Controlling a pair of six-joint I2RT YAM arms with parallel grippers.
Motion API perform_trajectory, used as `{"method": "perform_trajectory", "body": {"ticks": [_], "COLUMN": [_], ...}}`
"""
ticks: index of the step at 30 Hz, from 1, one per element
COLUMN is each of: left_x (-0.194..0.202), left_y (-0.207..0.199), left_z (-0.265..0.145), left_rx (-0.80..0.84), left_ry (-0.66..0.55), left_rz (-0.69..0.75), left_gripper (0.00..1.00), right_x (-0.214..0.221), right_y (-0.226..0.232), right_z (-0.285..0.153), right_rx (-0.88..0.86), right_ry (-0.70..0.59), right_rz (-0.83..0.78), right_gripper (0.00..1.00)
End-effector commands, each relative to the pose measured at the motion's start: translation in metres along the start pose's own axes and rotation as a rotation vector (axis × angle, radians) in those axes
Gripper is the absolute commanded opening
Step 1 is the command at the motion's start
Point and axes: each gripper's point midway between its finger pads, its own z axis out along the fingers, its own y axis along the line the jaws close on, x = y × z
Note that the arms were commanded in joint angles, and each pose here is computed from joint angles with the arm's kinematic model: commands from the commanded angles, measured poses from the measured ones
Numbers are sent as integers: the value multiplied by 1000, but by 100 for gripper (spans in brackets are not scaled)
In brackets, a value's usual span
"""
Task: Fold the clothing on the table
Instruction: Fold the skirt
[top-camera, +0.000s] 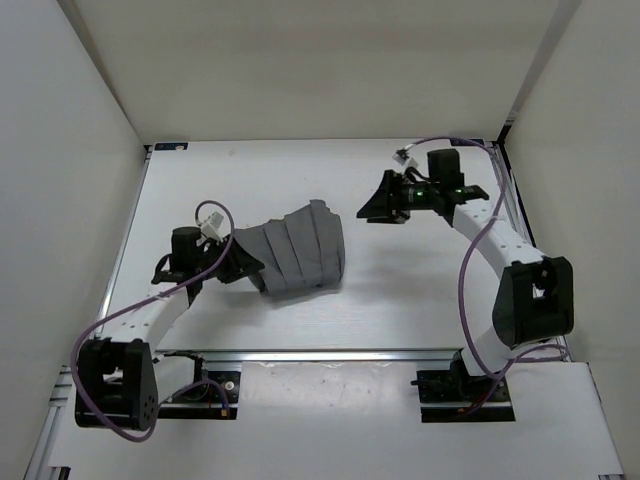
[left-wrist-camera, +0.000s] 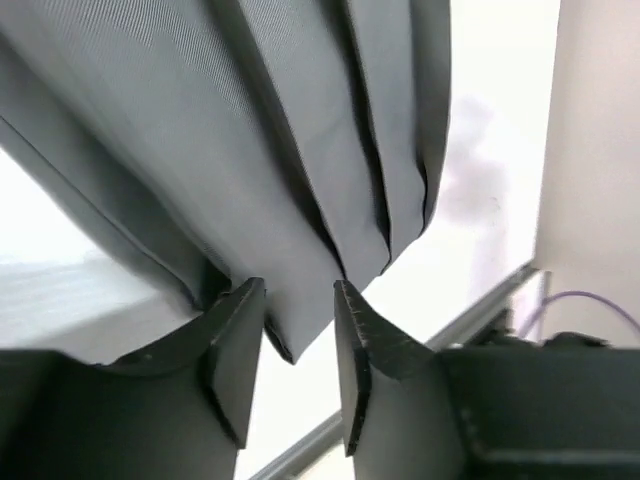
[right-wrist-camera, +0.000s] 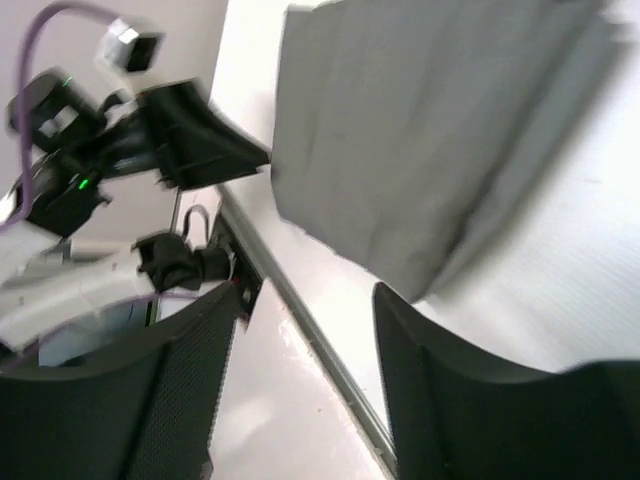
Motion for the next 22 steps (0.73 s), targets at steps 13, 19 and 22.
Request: {"method": "perform_trajectory", "body": {"ticks": [13,19,22], "left_x": [9,13,11], "left_y": [5,14,16], "left_z": [-43,-49,-51], "left_rx": [-142,-174,-180], "left_ry": [30,13,4], "left_rz": [205,196,201], "left_gripper": [99,99,99], "right_x": [-10,-6,0], "right_y": [-58,-68,-76], "right_z": [-69,-60,-54], "right_rx": [199,215,249], "right_ry": [-171,-143,-105], "right_rz": [102,131,138], "right_gripper": [71,72,70]}}
